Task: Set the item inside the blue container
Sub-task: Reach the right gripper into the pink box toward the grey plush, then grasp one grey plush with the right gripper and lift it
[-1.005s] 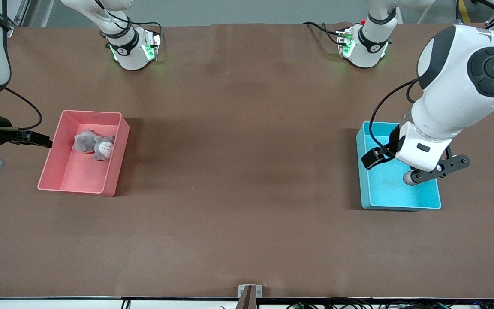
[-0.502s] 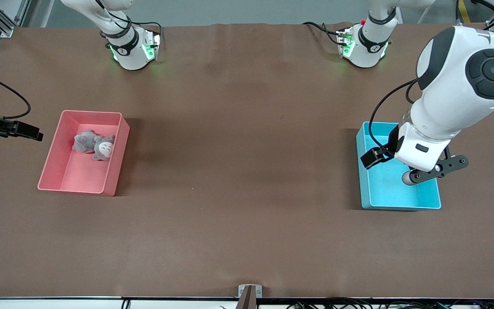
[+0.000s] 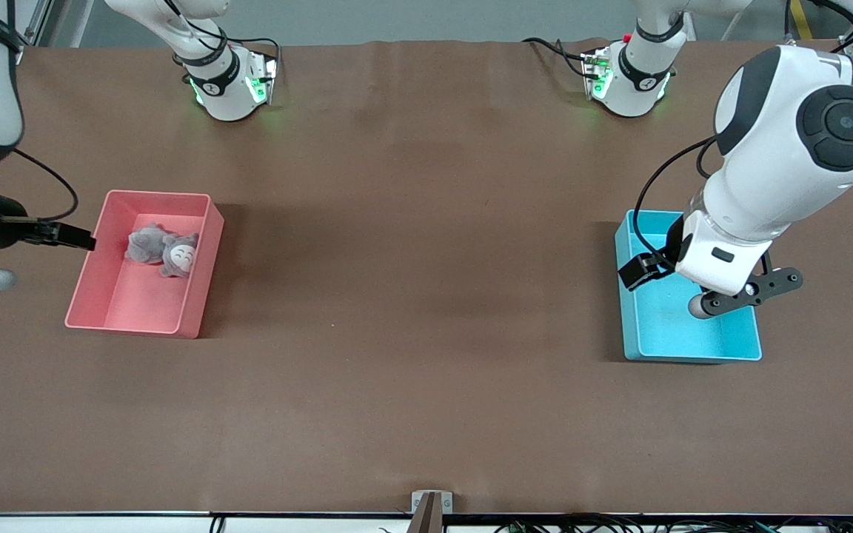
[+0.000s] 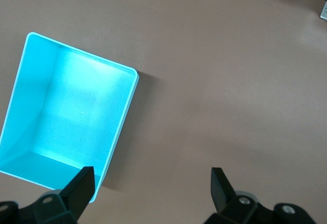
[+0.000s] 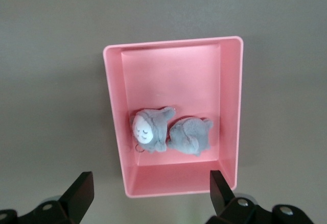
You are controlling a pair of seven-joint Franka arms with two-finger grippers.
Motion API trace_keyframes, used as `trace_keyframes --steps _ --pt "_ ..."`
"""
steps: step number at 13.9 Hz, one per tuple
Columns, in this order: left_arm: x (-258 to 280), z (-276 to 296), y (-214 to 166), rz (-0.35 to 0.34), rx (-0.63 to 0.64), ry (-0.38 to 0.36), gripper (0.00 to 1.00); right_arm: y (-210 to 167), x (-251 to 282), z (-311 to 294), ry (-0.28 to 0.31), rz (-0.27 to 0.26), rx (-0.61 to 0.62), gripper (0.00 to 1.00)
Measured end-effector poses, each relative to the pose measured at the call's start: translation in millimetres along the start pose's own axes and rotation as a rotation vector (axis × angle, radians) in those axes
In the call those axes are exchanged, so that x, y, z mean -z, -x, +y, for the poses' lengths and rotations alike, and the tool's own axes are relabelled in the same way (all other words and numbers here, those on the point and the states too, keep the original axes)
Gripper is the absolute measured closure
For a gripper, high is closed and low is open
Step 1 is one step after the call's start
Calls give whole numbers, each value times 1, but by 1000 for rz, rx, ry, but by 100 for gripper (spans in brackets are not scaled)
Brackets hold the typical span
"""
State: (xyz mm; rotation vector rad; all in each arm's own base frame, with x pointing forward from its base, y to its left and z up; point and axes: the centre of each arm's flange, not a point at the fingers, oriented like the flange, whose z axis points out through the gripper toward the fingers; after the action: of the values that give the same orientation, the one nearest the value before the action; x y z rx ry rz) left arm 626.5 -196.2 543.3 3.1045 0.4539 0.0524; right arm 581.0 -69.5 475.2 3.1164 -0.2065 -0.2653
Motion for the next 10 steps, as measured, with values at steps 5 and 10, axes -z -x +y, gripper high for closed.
trace_keyframes --steps 5,10 --pt "-1 3 2 0 -5 1 0 18 -110 0 -17 50 -22 0" --pt "-9 7 4 -12 -9 -6 0 56 -203 10 -89 46 -115 0"
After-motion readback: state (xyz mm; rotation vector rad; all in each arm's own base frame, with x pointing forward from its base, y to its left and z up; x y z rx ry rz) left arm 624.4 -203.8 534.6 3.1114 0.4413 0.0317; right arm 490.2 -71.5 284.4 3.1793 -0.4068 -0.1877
